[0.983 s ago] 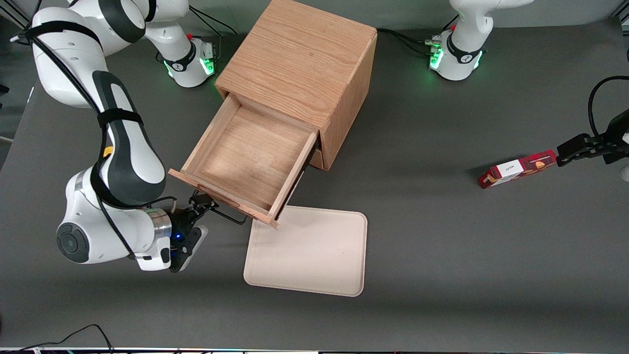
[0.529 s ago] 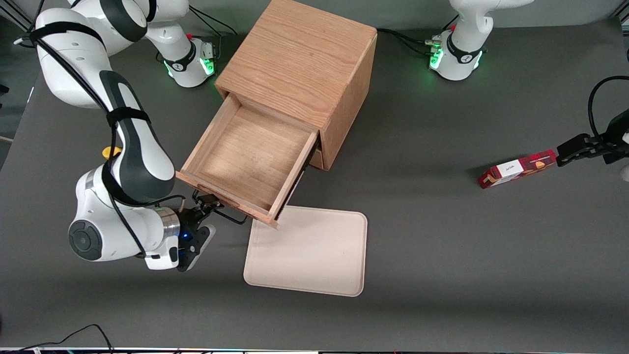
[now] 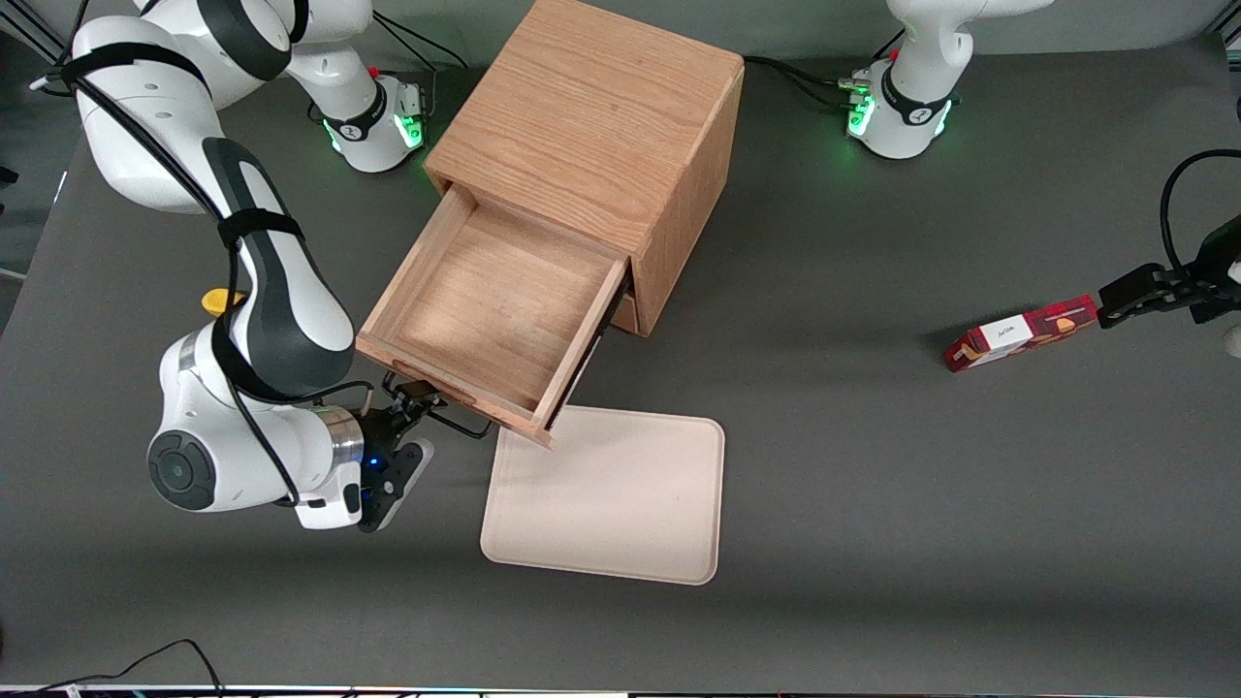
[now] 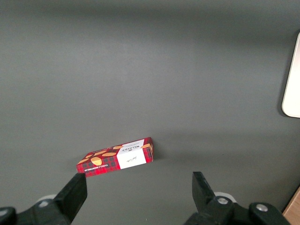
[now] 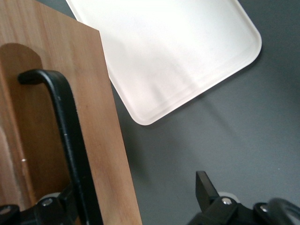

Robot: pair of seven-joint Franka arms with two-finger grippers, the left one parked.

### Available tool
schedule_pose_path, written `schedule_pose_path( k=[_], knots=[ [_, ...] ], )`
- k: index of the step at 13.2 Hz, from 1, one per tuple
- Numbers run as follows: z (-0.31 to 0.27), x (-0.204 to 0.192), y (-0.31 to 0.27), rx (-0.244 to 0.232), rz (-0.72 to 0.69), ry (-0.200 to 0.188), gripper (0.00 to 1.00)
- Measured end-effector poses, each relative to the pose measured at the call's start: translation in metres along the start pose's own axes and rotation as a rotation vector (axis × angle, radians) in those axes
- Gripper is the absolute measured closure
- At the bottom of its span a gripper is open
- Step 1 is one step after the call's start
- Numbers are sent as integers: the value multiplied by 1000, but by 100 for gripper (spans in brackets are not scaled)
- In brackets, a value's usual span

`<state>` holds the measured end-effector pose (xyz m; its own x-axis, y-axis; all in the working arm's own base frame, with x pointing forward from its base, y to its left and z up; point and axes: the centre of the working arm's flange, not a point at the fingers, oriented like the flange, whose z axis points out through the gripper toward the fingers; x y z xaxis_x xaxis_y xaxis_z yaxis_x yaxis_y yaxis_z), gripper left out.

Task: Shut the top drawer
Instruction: 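Press the right gripper against the drawer front, pushing it into the cabinet, then keep pushing the drawer front inward with the right gripper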

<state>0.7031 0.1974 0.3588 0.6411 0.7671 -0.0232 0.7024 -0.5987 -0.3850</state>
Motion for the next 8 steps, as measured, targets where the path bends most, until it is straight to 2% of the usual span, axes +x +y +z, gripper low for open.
schedule_pose_path(
  k=[8],
  knots=[
    [8, -2, -26, 17, -14, -44, 0]
  ],
)
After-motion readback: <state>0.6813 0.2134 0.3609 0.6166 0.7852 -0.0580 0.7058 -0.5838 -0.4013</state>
